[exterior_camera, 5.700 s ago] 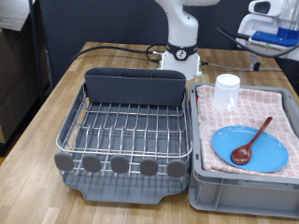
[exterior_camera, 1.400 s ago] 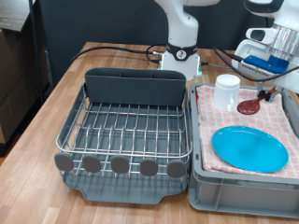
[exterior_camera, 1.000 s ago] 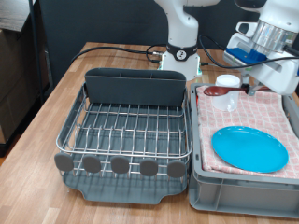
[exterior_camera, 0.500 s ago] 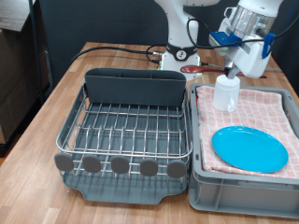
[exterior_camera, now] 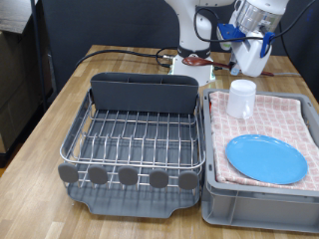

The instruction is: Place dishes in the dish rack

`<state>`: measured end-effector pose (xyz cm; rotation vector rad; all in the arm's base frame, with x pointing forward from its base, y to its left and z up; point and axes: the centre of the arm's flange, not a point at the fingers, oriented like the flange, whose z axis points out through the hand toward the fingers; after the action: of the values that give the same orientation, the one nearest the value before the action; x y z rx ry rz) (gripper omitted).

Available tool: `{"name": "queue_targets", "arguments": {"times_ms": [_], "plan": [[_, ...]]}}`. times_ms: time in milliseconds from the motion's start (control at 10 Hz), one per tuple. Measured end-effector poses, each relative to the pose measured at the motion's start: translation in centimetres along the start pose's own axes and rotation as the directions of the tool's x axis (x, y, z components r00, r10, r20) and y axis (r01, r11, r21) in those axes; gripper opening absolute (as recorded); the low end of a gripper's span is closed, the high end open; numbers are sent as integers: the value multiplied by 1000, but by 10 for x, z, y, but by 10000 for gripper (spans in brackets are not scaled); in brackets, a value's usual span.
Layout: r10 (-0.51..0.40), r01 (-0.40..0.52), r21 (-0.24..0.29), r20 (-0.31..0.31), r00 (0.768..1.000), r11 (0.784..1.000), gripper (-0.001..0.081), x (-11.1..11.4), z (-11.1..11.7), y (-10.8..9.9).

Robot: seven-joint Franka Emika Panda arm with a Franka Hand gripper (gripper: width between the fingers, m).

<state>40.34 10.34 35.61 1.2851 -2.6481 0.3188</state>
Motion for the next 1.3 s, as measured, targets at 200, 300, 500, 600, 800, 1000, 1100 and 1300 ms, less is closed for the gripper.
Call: {"name": "queue_targets", "arguments": {"times_ms": [200, 300, 500, 600, 800, 1000, 1100, 1300], "plan": [[46, -46, -19, 13, 999, 999, 82, 24, -1, 4], [63, -62, -30, 23, 998, 998, 82, 36, -1, 5], [90, -88, -46, 46, 995, 995, 81, 62, 3, 5], [94, -91, -52, 60, 994, 995, 81, 74, 5, 5], [90, -86, -48, 80, 993, 995, 81, 82, 6, 6], [49, -44, -58, 89, 995, 997, 81, 86, 9, 2], [28, -22, -63, 102, 994, 998, 81, 90, 11, -3], [11, -3, -56, 144, 989, 998, 81, 97, 19, -9]]}}
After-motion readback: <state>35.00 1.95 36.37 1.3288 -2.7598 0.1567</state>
